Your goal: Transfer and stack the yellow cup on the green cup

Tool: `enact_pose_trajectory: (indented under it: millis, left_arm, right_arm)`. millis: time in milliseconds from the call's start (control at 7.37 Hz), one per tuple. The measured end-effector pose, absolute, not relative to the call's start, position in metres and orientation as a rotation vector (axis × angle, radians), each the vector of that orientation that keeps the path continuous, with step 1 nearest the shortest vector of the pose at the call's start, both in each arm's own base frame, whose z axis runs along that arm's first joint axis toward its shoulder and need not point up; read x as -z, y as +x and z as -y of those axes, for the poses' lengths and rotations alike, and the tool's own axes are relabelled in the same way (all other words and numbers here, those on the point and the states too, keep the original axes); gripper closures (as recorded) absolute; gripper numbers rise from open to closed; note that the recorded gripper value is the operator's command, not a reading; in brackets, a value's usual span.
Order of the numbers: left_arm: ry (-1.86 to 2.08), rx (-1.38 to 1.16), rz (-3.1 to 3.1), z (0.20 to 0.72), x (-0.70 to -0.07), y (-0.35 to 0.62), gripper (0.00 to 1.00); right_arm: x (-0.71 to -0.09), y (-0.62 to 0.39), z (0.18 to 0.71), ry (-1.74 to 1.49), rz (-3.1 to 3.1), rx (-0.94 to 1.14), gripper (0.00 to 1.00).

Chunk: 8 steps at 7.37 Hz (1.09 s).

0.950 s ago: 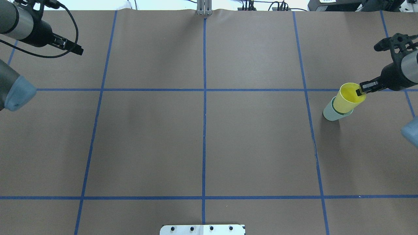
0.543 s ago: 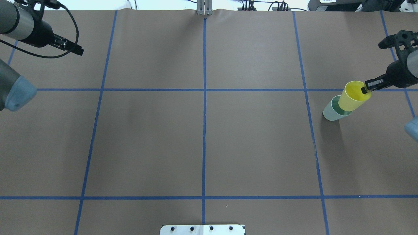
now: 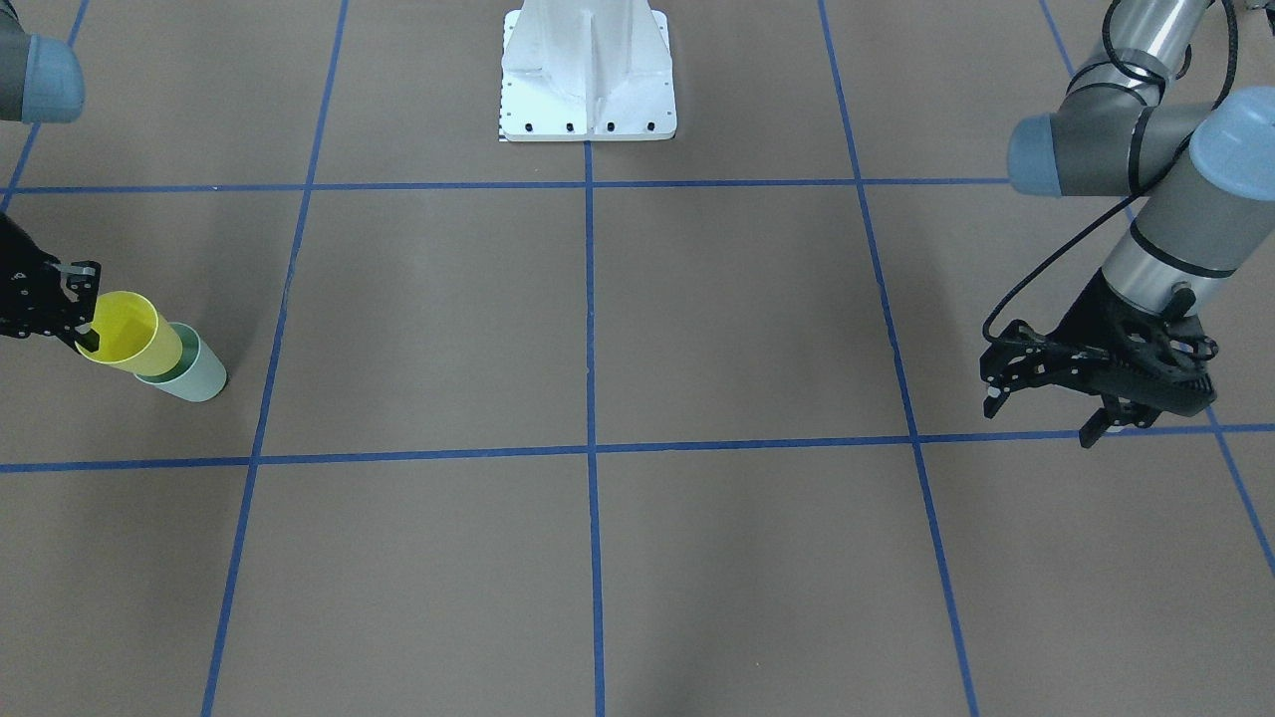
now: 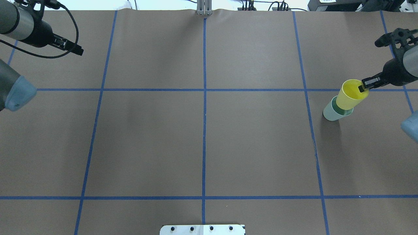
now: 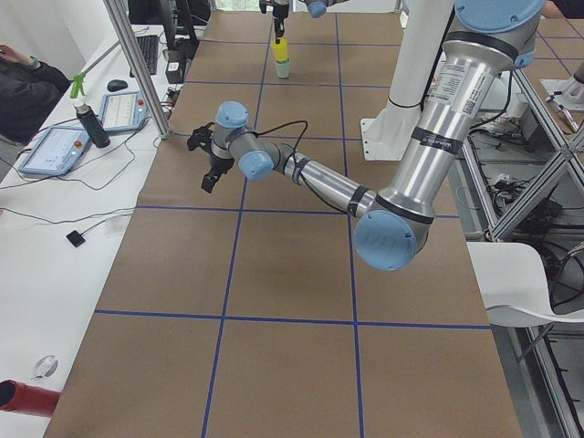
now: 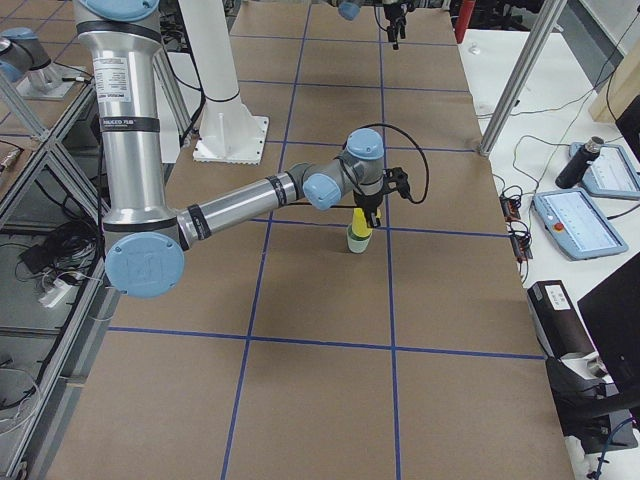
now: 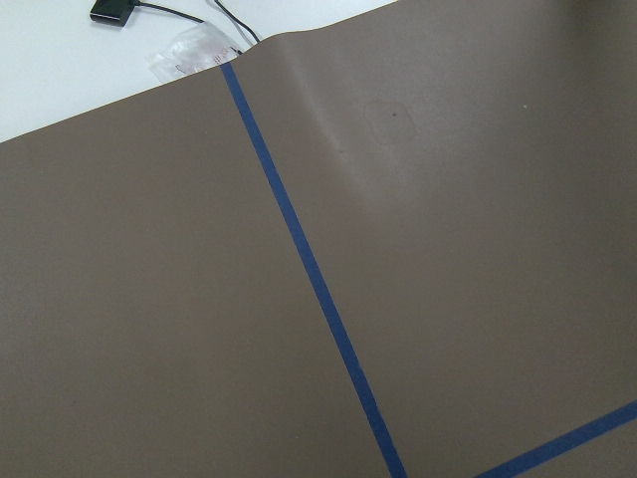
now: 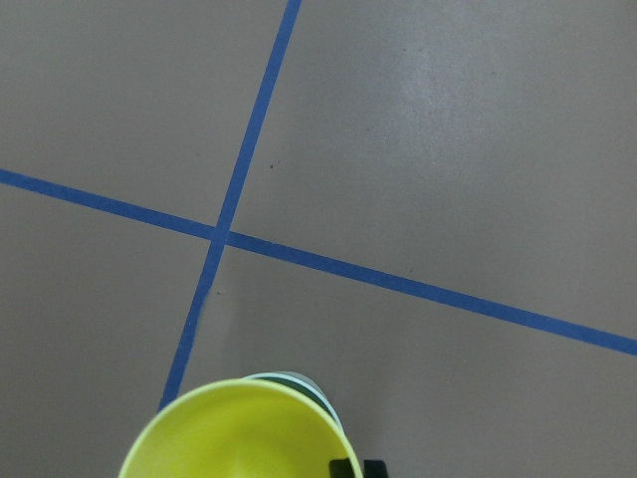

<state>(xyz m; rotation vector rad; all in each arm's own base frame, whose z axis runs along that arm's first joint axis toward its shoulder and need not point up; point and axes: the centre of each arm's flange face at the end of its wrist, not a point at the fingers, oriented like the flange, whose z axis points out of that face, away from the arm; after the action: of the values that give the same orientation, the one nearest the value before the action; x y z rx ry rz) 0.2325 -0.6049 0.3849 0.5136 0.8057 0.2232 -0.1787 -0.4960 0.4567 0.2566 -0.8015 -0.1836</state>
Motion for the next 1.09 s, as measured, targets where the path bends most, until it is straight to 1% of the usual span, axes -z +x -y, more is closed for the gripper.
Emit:
enact_pose_trajectory:
  millis: [678,814,950,1085]
  left_arm:
    - [0.514,-0.222,-0.805,0.605,-0.385,0.232,0.00]
    - [0.514,-0.222,-0.805,0.605,-0.385,0.232,0.00]
    - [0.513,-0.222,-0.805,0.605,-0.385,0.232,0.00]
    - [0.512,-0.222,-0.805,0.605,-0.385,0.232,0.00]
  right_arm:
    - [-0.464,-0.187,0.493,0.238,0.791,0.192,1.00]
    - [-0.466,-0.190,0.493,0.234,0.792,0.196,0.56]
    - [-0.468,-0.192,0.494,0.227,0.793,0.198,0.01]
    - [-0.469,-0.194,0.494,0.223,0.794,0.199,0.00]
